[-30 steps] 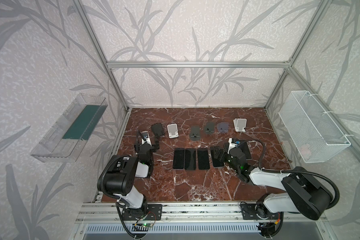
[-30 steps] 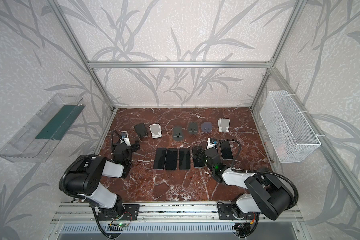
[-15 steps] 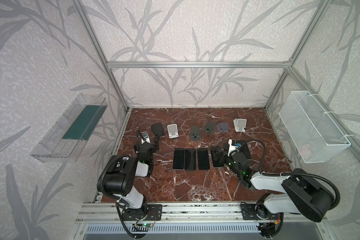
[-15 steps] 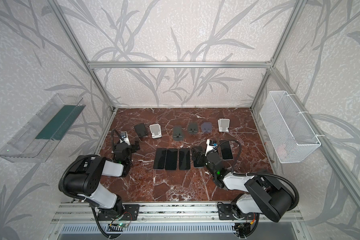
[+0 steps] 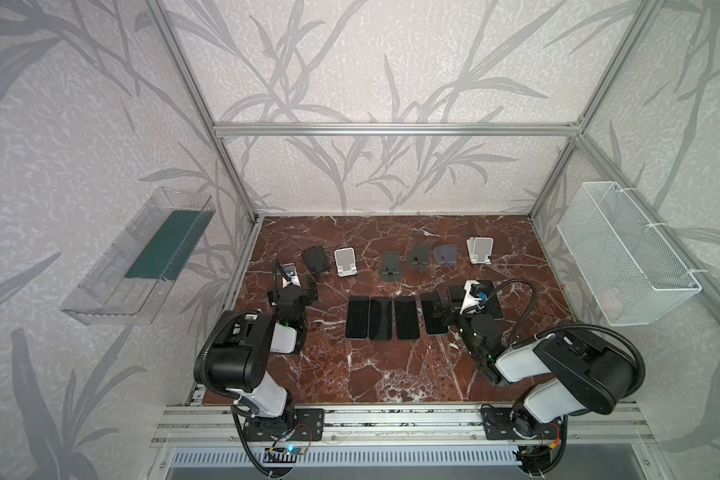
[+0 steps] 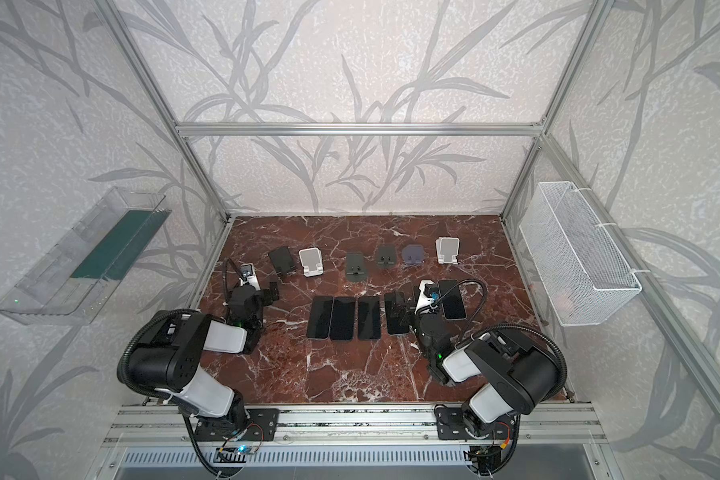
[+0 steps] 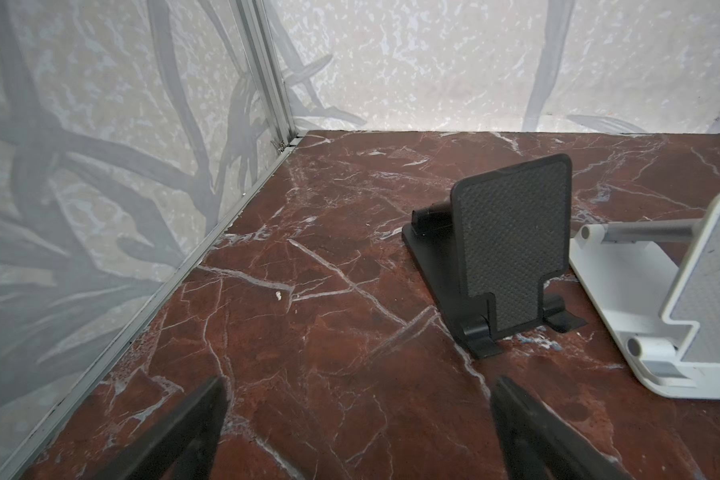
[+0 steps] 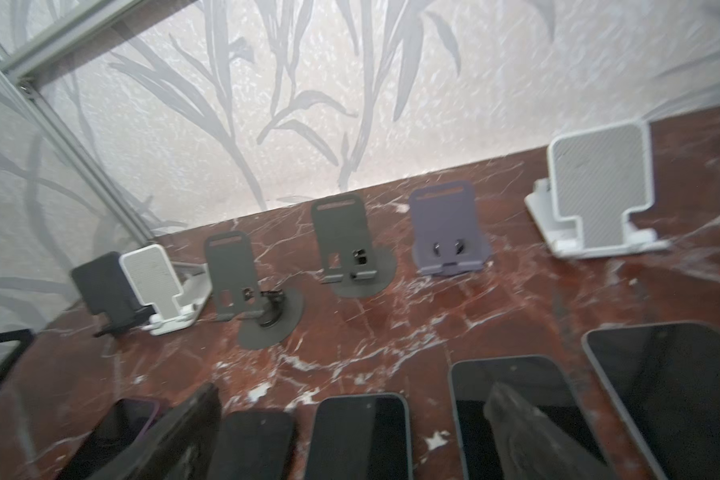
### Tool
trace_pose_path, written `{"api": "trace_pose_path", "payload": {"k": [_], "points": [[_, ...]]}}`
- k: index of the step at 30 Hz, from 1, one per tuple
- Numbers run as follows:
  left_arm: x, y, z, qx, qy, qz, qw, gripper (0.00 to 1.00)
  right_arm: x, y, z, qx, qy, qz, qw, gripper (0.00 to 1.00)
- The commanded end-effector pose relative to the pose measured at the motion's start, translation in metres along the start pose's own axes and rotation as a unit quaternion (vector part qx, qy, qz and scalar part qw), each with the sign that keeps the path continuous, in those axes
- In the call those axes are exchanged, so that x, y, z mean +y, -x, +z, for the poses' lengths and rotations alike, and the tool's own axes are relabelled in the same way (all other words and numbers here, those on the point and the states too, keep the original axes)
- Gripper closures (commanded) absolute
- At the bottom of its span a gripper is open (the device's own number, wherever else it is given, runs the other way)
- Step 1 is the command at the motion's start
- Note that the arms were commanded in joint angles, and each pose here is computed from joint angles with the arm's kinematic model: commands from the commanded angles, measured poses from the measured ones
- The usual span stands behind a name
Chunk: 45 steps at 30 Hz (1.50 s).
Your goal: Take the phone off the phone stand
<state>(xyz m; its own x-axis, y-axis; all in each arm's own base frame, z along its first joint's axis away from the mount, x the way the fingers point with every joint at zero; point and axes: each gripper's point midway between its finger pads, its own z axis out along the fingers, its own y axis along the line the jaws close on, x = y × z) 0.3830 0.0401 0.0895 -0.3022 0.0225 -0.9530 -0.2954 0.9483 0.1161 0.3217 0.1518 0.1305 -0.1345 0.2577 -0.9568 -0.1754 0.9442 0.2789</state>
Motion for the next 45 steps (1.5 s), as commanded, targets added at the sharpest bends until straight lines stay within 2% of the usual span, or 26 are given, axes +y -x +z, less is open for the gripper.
{"api": "trace_pose_path", "payload": {"k": [1, 6, 9, 16, 18, 21, 23, 25, 28, 34, 36, 45], "points": [[0.002, 0.013, 0.001, -0.015, 0.004, -0.009, 1.000, 0.01, -0.005, 0.035, -0.005, -0.059, -0.022, -0.085, 0.994, 0.01], [0.003, 0.012, 0.001, -0.013, 0.004, -0.009, 1.000, 0.01, -0.011, 0.065, -0.017, -0.100, -0.035, -0.141, 0.984, 0.01], [0.003, 0.012, 0.001, -0.013, 0.005, -0.009, 1.000, 0.01, -0.030, 0.081, -0.021, -0.116, -0.083, -0.190, 0.971, 0.01], [0.003, 0.012, 0.002, -0.013, 0.004, -0.010, 1.000, 0.01, -0.073, 0.060, 0.000, -0.046, -0.188, -0.325, 0.926, 0.01], [0.002, 0.012, 0.001, -0.013, 0.004, -0.010, 1.000, 0.01, -0.080, 0.045, 0.012, -0.020, -0.199, -0.336, 0.920, 0.01], [0.002, 0.012, 0.002, -0.012, 0.003, -0.010, 1.000, 0.01, -0.094, 0.027, 0.024, 0.003, -0.180, -0.317, 0.931, 0.01], [0.003, 0.013, 0.002, -0.013, 0.004, -0.011, 1.000, 0.01, -0.110, 0.026, 0.020, 0.003, -0.163, -0.271, 0.949, 0.01], [0.003, 0.012, 0.002, -0.011, 0.004, -0.011, 1.000, 0.01, -0.137, 0.022, 0.015, 0.007, -0.158, -0.196, 0.968, 0.01], [0.003, 0.013, 0.003, -0.011, 0.003, -0.012, 1.000, 0.01, -0.166, 0.022, 0.016, 0.017, -0.175, -0.126, 0.976, 0.01], [0.004, 0.012, 0.003, -0.009, 0.003, -0.013, 1.000, 0.01, -0.155, 0.011, 0.046, 0.100, -0.152, -0.154, 0.971, 0.01], [0.003, 0.012, 0.003, -0.009, 0.002, -0.013, 1.000, 0.01, -0.154, 0.013, 0.047, 0.084, -0.150, -0.159, 0.972, 0.01], [0.004, 0.011, 0.003, -0.008, 0.003, -0.012, 1.000, 0.01, -0.152, 0.011, 0.047, 0.091, -0.148, -0.161, 0.972, 0.01]]}}
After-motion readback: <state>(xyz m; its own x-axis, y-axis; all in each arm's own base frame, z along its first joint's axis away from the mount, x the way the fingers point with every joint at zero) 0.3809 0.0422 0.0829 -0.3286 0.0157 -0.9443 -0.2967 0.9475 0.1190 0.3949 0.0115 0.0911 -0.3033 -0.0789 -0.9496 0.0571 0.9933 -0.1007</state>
